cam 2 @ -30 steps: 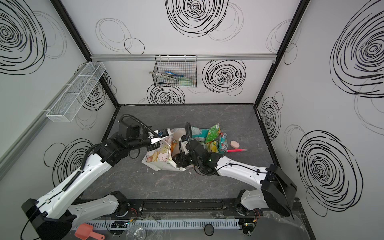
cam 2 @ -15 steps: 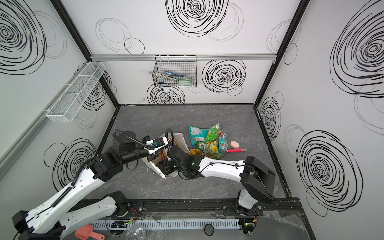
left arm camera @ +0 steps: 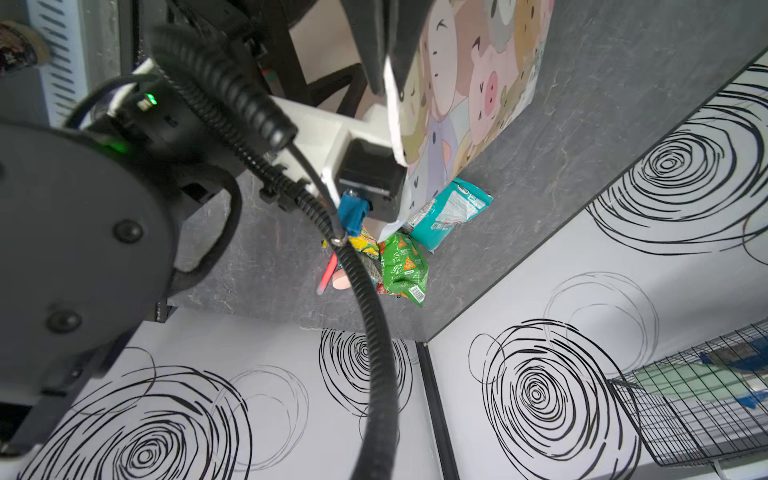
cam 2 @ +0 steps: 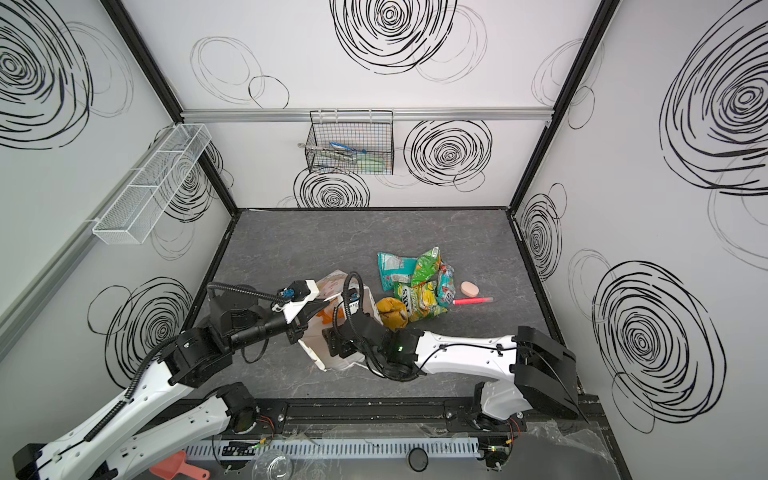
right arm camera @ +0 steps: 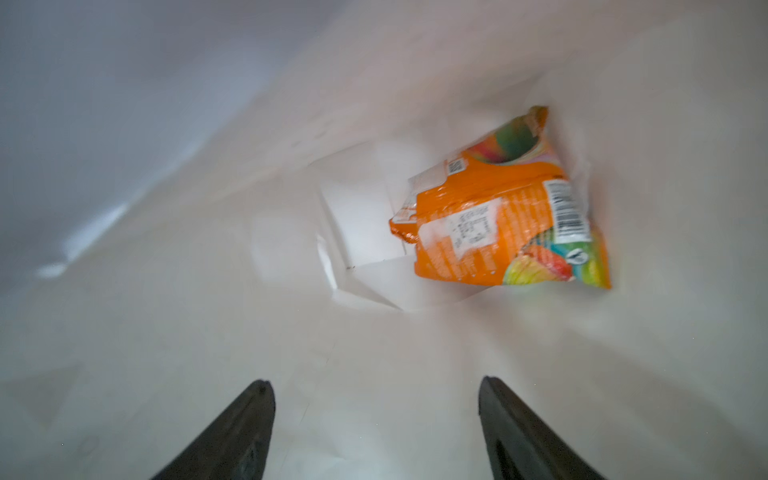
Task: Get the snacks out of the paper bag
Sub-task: 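Reach deep into the bag and grasp the orange packet with the right gripper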
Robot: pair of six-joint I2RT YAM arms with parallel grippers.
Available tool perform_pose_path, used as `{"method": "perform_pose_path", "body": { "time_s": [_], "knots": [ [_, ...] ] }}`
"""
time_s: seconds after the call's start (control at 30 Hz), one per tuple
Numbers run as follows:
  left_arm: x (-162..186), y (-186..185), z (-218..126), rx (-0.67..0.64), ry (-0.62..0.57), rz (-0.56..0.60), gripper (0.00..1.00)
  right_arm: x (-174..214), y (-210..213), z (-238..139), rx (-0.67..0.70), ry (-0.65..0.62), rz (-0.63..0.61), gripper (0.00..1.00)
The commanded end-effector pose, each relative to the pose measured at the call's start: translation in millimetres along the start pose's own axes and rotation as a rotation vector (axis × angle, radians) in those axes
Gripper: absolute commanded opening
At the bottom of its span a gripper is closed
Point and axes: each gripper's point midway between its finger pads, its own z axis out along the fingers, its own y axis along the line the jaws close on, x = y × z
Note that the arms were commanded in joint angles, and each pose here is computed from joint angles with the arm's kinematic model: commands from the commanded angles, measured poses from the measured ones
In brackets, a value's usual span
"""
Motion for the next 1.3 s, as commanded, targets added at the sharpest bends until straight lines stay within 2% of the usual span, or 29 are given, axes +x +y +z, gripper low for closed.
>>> {"method": "perform_pose_path", "body": {
  "time_s": [0.0,0.13,0.4,0.63,0.77,0.97,1.1,1.17,1.27],
  "knots": [
    [-18,-9,4,0.058,-0.088,-0.098,0.00,-31,-9,-2,0.053,-0.167,0.115,0.82],
    [-28,-5,11,0.045,-0.104,-0.149,0.00,-37,-7,11,0.071,-0.192,0.171,0.82],
    [-40,2,16,0.024,-0.124,-0.188,0.00,-36,-22,50,0.241,-0.194,0.254,0.82],
    [-50,18,17,-0.027,-0.169,-0.287,0.00,-33,-45,78,0.250,-0.174,0.303,0.87],
    [-62,25,14,-0.031,-0.194,-0.288,0.00,-31,-58,85,0.246,-0.154,0.354,0.86],
    [-73,22,18,0.040,-0.224,-0.303,0.00,-33,-57,98,0.198,-0.105,0.333,0.89],
    [-75,22,19,0.043,-0.232,-0.301,0.00,-22,-70,109,0.240,-0.070,0.361,0.92],
    [-75,23,17,0.038,-0.235,-0.298,0.00,-14,-77,118,0.248,-0.047,0.370,0.92],
    [-76,22,14,0.037,-0.241,-0.297,0.00,-1,-85,131,0.271,-0.002,0.356,0.86]
  ]
}}
